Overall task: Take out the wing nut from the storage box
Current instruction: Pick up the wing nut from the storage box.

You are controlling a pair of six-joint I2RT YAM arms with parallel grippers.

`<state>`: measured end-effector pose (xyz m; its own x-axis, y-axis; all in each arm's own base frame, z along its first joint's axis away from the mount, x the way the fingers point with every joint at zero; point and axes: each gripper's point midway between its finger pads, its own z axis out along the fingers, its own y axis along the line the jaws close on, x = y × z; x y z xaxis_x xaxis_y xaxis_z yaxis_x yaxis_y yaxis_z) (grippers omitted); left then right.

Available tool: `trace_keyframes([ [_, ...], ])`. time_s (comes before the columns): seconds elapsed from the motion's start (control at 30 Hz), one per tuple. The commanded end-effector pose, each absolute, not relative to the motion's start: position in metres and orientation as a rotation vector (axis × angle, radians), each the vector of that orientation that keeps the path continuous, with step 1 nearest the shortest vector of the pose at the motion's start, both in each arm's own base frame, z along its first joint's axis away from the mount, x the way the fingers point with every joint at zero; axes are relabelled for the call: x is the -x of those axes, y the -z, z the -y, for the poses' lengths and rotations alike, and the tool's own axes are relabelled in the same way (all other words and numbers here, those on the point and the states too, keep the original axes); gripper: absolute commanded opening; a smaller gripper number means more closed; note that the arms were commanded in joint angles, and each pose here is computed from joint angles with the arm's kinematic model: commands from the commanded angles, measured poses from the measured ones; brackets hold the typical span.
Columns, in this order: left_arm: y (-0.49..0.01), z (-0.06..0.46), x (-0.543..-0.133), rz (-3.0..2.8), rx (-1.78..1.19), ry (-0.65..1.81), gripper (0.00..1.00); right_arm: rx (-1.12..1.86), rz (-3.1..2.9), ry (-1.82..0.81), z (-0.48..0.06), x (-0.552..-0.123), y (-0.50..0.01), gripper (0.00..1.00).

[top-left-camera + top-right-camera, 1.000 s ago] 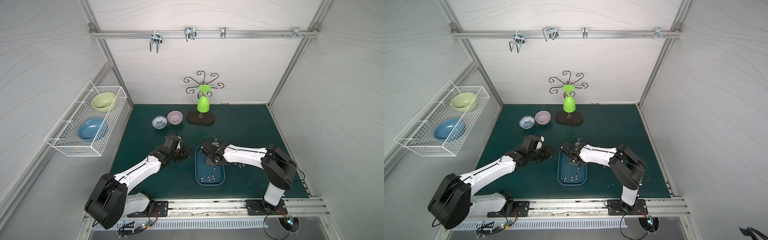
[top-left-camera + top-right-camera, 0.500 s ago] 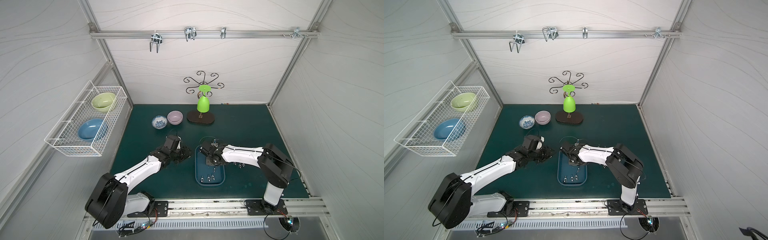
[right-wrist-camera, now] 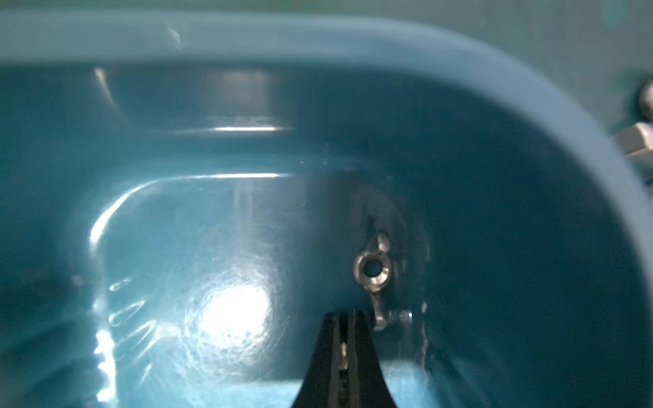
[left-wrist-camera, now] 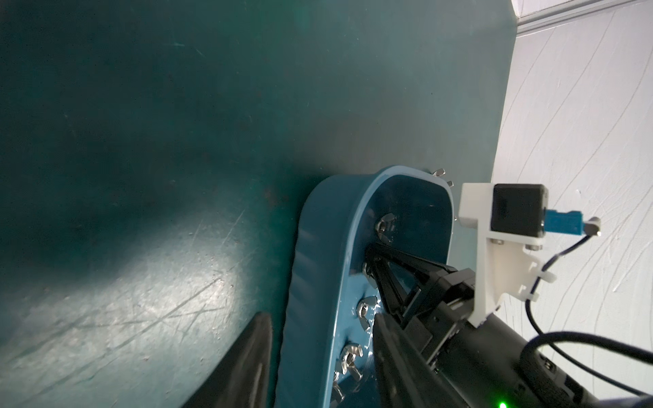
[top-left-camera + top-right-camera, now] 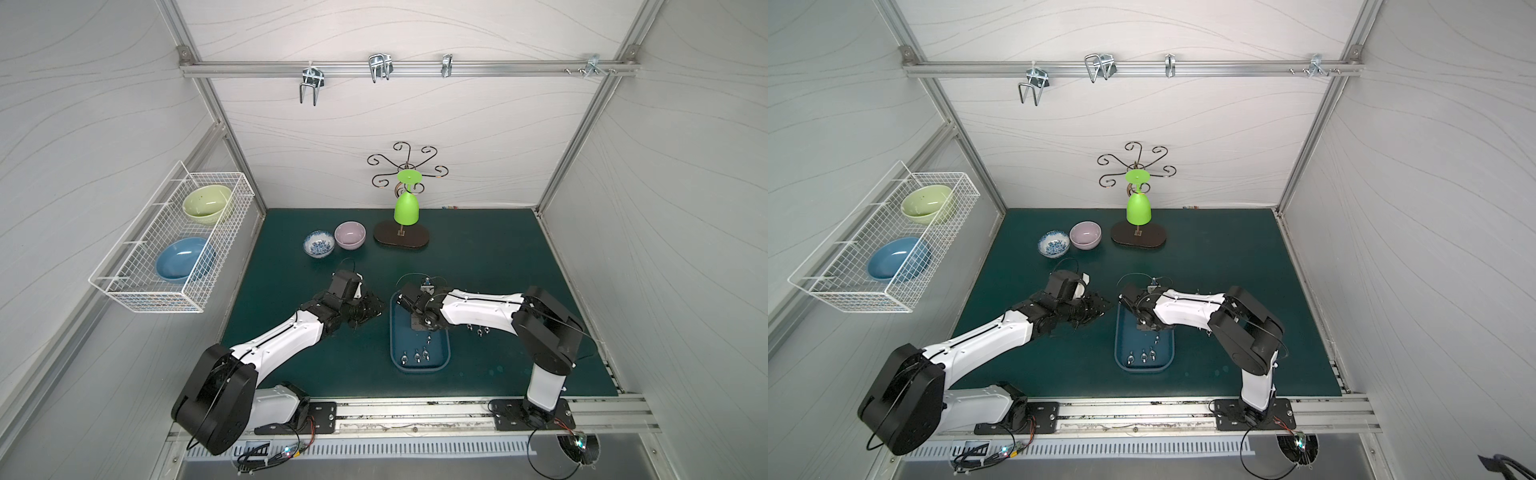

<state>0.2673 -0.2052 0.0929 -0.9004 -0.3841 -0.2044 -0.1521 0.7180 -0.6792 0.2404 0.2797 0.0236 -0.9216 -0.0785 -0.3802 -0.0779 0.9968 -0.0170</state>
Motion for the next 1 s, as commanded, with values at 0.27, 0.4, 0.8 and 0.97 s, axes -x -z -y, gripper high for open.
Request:
trace_keyframes([
  [0.27,-0.097,0.204,-0.277,-2.550,0.418,0.975,0.49,0.256,-2.738,0.005,-0.294,-0.227,-0.022,0.00],
  [0.4,-0.102,0.203,-0.276,-2.541,0.410,0.967,0.49,0.311,-2.714,-0.007,-0.307,-0.221,-0.029,0.00],
  [0.8,-0.106,0.202,-0.275,-2.526,0.403,0.975,0.49,0.358,-2.631,-0.011,-0.311,-0.218,-0.063,0.00],
  [0.97,-0.106,0.205,-0.277,-2.534,0.402,0.990,0.49,0.342,-2.592,-0.007,-0.303,-0.222,-0.078,0.00],
])
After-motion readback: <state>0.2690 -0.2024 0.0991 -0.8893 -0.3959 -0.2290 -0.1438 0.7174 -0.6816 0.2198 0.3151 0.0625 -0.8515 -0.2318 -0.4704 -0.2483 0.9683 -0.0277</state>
